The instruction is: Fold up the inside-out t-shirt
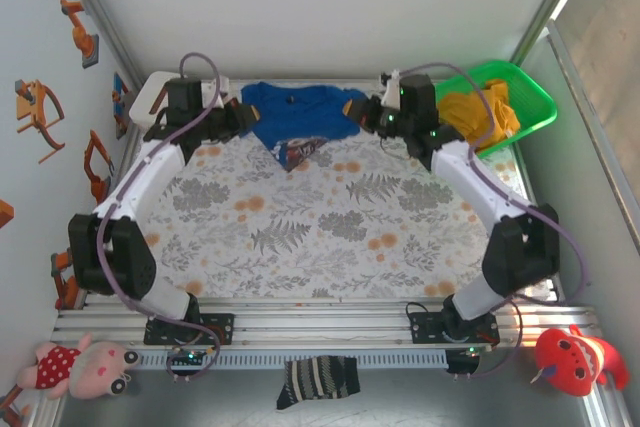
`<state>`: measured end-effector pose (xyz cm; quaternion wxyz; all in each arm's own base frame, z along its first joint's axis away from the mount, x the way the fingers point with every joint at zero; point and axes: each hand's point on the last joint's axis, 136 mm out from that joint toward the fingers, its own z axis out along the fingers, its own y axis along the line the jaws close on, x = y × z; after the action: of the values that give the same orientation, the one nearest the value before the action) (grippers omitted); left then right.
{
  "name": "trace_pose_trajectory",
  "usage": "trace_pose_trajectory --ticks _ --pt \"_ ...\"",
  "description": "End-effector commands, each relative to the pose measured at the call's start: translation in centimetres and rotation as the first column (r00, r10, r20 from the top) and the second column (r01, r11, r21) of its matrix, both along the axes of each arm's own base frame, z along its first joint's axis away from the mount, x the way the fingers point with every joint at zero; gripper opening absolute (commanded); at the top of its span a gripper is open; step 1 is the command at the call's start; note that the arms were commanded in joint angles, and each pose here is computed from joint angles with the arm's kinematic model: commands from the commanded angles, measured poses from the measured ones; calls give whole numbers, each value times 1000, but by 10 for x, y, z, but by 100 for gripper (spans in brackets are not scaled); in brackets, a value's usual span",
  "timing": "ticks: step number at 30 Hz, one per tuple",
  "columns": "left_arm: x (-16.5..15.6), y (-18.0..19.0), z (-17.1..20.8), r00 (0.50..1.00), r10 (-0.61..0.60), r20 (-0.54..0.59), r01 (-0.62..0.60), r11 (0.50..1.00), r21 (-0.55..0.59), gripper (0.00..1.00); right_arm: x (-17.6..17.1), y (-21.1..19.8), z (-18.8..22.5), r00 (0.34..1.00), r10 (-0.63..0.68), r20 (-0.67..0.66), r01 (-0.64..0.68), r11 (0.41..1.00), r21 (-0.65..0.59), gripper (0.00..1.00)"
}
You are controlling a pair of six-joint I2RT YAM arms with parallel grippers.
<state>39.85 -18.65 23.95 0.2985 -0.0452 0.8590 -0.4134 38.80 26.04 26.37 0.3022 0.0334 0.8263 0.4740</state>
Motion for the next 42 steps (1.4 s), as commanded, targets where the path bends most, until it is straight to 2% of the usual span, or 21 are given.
trace_pose_trajectory --ticks 1,5,9,17,20,26,29,33,34,36,38,42 --pt "-32 -10 -19 1000 -19 4 19 999 -28 0 -39 0 -62 996 -28 -90 23 998 -57 0" --pt "-67 -13 -64 996 -8 -90 8 1000 -9 0 -69 3 -116 983 -40 -177 20 993 -113 0" --pt "-71 -2 -95 985 60 -159 -56 998 34 0 -57 8 -127 983 -30 -182 -3 985 -175 0" --pt "-34 5 -106 977 76 -199 -54 992 117 0 -8 31 -109 992 43 -117 -76 953 -295 0" --pt "-14 15 -118 966 113 -235 -76 984 159 0 17 30 -125 990 37 -133 -81 938 -338 0" --pt "16 26 -166 933 123 -337 -50 975 218 0 62 27 -183 967 16 -254 -100 942 -322 0" --pt "20 28 -190 910 121 -398 -28 972 232 0 67 23 -209 948 -8 -320 -104 938 -331 0" --pt "13 28 -210 886 119 -448 -13 972 233 0 55 13 -227 930 -39 -367 -95 935 -342 0" --pt "11 28 -211 884 116 -454 -9 973 230 0 52 11 -227 928 -43 -371 -95 934 -344 2" --pt "7 27 -210 883 109 -457 -1 973 230 0 47 7 -219 930 -41 -366 -92 936 -339 18" --pt "5 29 -200 890 109 -444 -3 973 231 5 44 3 -201 941 -37 -337 -82 940 -332 28" --pt "9 41 -153 923 147 -356 -58 967 248 37 36 -8 -145 974 -42 -224 -40 936 -351 36"
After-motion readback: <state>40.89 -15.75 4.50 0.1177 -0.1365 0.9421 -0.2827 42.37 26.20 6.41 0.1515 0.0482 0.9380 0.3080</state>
